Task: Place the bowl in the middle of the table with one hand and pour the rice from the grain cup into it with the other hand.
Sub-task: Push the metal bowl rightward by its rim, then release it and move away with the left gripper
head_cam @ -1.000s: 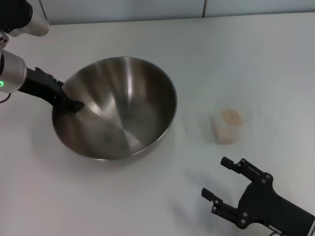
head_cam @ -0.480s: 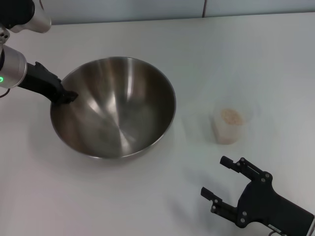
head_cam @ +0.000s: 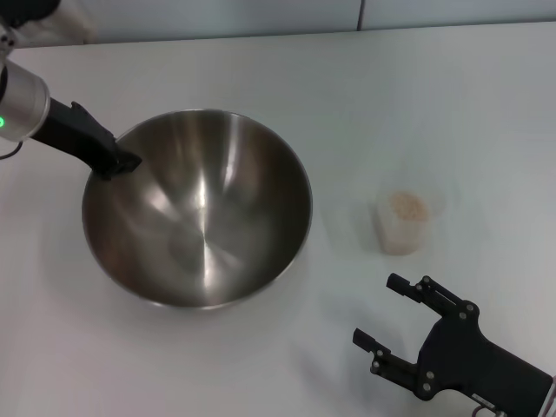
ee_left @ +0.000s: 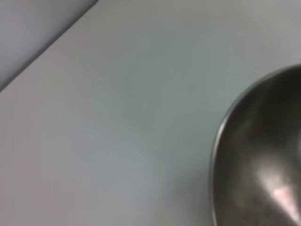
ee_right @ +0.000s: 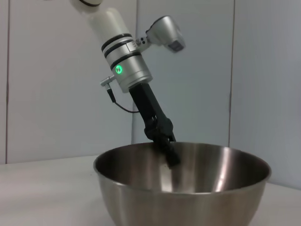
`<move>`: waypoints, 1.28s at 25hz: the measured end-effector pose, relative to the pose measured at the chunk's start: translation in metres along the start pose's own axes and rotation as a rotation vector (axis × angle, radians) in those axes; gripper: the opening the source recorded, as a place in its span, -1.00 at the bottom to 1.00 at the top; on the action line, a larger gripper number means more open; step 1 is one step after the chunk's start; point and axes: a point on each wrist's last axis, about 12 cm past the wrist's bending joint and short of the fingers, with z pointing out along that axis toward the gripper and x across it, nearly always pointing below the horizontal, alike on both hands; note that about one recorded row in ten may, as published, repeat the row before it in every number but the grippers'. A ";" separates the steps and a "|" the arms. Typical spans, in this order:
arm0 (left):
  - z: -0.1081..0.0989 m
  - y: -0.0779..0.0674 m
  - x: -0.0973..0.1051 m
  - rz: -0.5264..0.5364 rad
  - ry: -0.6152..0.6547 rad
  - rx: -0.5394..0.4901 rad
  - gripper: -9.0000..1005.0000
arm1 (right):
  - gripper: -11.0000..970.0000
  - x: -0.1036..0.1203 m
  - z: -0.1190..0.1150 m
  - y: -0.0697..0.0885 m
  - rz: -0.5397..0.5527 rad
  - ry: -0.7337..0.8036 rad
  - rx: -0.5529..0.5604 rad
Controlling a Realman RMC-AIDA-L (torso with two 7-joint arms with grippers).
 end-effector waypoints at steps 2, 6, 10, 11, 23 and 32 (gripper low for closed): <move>-0.006 0.004 -0.004 -0.011 -0.009 0.039 -0.76 | 0.59 0.000 0.000 0.000 0.000 0.000 -0.001; -0.013 0.015 -0.012 -0.048 -0.015 0.108 -0.82 | 0.59 0.000 0.000 0.000 0.000 0.000 -0.003; -0.014 0.020 -0.021 -0.066 -0.021 0.152 -0.93 | 0.59 0.000 0.000 0.000 0.000 0.000 -0.003; -0.014 0.019 -0.024 -0.064 -0.025 0.160 -0.93 | 0.59 0.000 0.000 0.000 0.000 0.000 -0.003; 0.007 0.002 -0.055 0.008 -0.034 0.158 -0.93 | 0.59 -0.001 0.005 -0.002 -0.007 -0.007 -0.017; 0.017 0.003 -0.048 0.024 -0.019 0.106 -0.93 | 0.59 -0.002 0.005 -0.002 -0.008 -0.008 -0.018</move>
